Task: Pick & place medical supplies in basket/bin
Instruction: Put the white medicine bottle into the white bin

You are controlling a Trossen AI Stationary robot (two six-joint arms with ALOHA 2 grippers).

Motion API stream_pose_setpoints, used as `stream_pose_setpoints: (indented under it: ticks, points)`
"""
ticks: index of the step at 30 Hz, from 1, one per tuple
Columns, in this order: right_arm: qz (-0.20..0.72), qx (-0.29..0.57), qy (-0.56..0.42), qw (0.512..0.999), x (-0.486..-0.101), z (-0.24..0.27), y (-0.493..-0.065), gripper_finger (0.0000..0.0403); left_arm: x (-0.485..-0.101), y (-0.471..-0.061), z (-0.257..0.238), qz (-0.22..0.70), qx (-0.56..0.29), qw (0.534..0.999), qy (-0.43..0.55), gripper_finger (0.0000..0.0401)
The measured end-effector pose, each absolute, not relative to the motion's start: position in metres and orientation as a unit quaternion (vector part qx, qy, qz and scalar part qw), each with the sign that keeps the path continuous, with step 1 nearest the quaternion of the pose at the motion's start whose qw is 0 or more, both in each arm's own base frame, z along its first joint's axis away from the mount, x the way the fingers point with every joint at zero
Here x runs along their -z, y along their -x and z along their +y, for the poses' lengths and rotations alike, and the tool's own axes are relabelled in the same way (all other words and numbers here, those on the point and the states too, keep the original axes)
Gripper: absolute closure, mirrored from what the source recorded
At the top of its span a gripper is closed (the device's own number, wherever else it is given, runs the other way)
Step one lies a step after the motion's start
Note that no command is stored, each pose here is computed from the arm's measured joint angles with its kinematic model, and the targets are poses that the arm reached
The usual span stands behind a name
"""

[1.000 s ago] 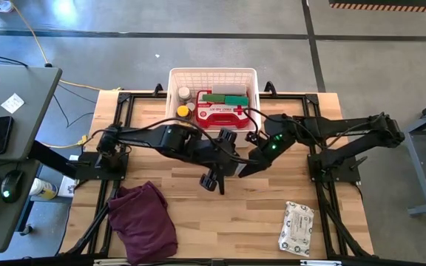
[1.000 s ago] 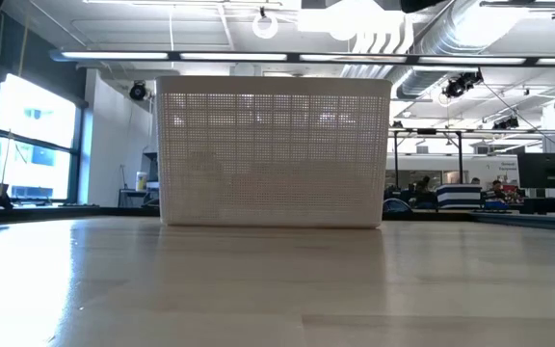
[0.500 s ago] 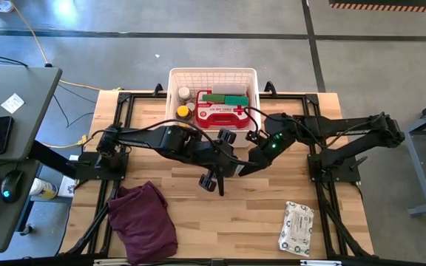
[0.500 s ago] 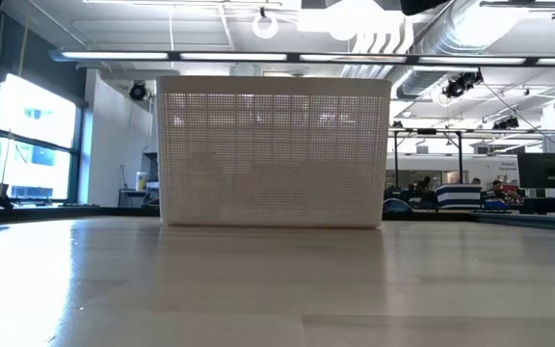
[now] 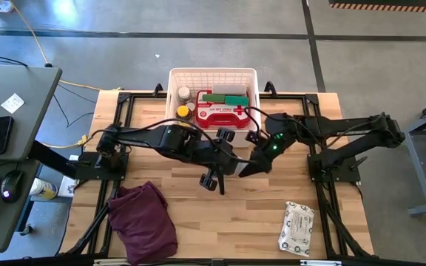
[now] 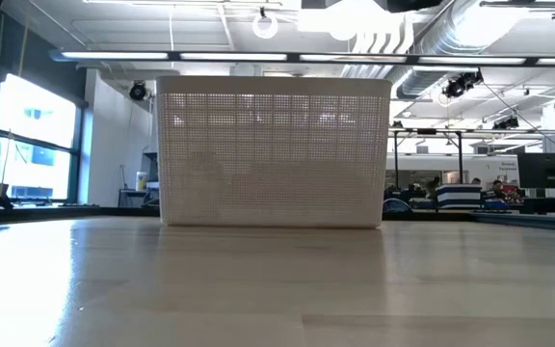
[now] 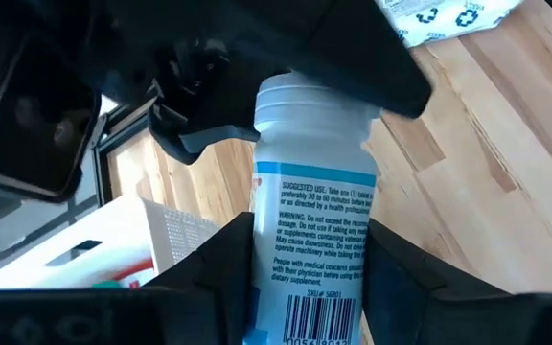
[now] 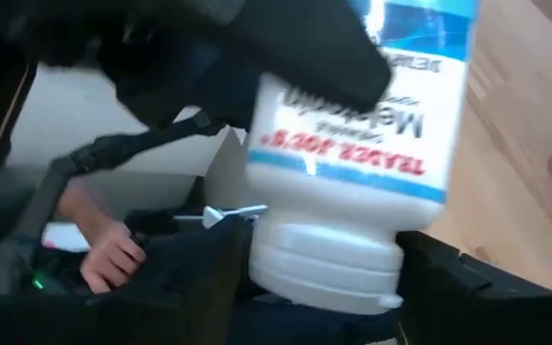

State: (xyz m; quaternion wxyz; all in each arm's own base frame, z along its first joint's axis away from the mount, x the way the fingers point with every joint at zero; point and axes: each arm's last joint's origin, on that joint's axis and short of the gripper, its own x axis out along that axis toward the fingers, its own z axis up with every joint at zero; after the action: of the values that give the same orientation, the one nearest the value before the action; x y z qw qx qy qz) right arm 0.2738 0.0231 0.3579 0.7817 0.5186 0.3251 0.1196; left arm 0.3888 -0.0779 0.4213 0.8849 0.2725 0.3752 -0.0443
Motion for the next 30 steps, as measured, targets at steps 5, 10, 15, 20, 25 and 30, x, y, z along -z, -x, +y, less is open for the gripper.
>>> stream_pose_setpoints:
  ticks: [5, 10, 15, 20, 25, 30]
  points:
    - [0.289, -0.144, -0.459, 0.828, -0.367, 0.022, -0.267, 0.0158, -0.428, -0.383, -0.076, 0.369, 0.032, 0.892, -0.259, 0.0213]
    - [0.23, -0.147, -0.391, 0.879, -0.383, 0.02, -0.252, 0.0156, -0.443, -0.372, -0.071, 0.349, 0.013, 0.904, -0.247, 0.0219]
    - [0.116, -0.112, -0.285, 0.945, -0.409, 0.016, -0.231, 0.0155, -0.469, -0.355, -0.055, 0.302, -0.004, 0.941, -0.153, 0.0216]
    - [-0.008, -0.043, -0.161, 0.986, -0.432, 0.012, -0.219, 0.0155, -0.497, -0.342, -0.034, 0.217, -0.011, 0.975, -0.032, 0.0216]
    - [-0.101, 0.015, -0.078, 0.992, -0.45, 0.011, -0.215, 0.0155, -0.518, -0.341, -0.02, 0.132, -0.016, 0.99, 0.041, 0.0213]
    - [-0.159, 0.035, -0.056, 0.985, -0.46, 0.01, -0.214, 0.0155, -0.53, -0.342, -0.013, 0.071, -0.024, 0.995, 0.069, 0.0211]
